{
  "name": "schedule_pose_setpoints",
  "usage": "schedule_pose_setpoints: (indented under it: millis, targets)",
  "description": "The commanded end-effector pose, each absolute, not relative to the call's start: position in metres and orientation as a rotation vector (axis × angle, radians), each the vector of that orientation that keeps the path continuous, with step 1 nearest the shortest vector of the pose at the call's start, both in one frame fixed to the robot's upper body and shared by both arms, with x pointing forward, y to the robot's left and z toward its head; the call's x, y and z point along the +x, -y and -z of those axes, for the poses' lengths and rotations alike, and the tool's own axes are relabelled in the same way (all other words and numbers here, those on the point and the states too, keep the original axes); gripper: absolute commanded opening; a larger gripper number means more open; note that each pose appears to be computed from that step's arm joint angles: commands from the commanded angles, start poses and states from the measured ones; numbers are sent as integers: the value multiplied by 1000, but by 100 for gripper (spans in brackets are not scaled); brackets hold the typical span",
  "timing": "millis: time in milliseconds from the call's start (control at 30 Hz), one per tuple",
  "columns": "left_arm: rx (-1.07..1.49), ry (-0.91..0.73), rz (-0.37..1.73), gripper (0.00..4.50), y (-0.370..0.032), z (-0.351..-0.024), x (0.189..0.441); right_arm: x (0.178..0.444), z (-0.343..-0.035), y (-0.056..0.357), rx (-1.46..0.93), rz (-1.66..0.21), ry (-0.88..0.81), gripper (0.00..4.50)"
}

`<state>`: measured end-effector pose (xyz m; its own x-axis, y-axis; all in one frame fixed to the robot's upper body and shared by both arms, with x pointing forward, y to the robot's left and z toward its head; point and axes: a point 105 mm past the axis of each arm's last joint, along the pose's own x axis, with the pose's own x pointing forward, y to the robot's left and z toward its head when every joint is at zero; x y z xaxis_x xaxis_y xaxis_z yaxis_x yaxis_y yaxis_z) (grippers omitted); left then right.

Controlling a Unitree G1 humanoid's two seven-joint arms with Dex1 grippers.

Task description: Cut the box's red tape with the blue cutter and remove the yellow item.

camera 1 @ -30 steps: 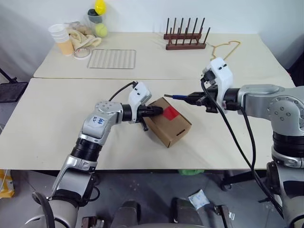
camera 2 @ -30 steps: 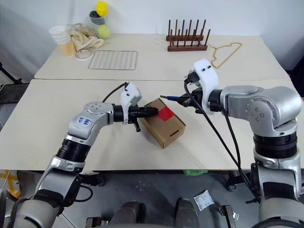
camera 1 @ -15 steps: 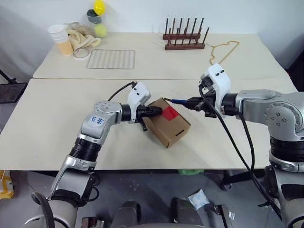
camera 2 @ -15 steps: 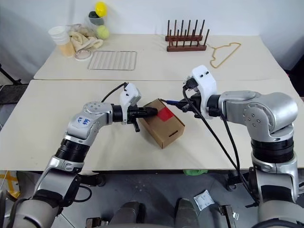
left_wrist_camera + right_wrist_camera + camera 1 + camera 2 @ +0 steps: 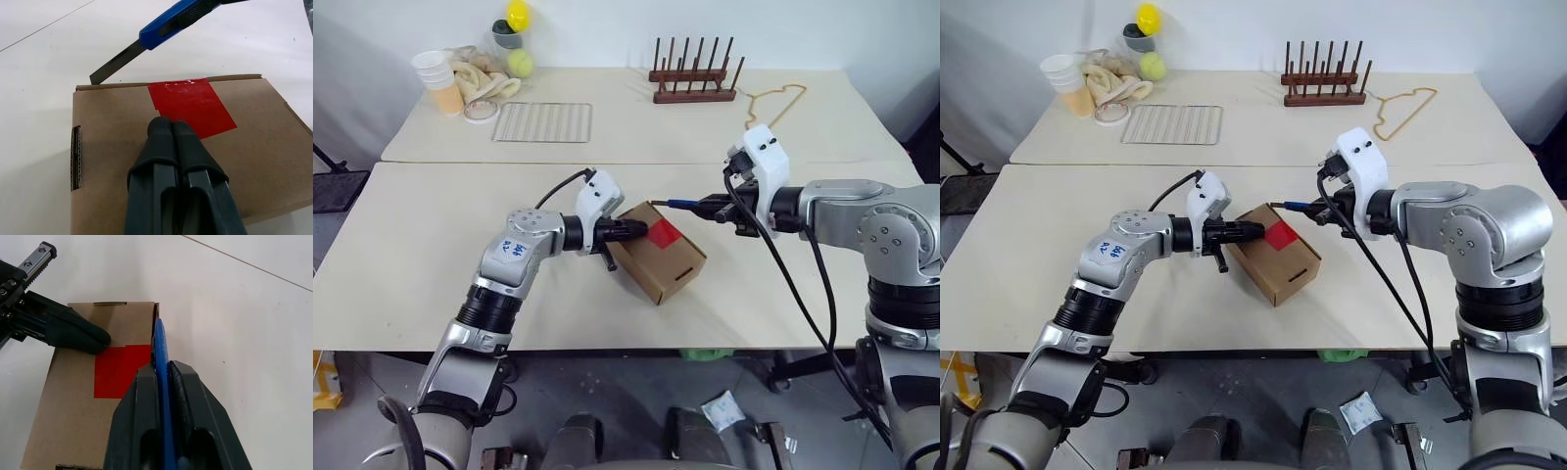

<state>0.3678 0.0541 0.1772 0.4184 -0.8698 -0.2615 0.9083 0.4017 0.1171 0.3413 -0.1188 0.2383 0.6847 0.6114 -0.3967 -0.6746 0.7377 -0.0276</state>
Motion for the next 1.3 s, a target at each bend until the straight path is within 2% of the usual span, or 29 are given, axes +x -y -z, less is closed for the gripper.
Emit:
schedule_pose_setpoints:
  millis: [33,200,667,1000,1300]
  targets:
    - [260,-216,1142,0,-55,-164,364,340,-253,119,-179,-724,-314,8]
    - [265,-220,1145,0,-55,-164,363,348,-268,134,-194,-666,-272,8]
    - [267,-223,1155,0,-53,-164,362,337,-260,116,-188,-741,-291,8]
    - [266,-225,1154,0,-53,-164,362,332,-244,112,-183,-757,-339,8]
    - [266,-229,1154,0,-54,-163,361,335,-250,116,-175,-730,-315,8]
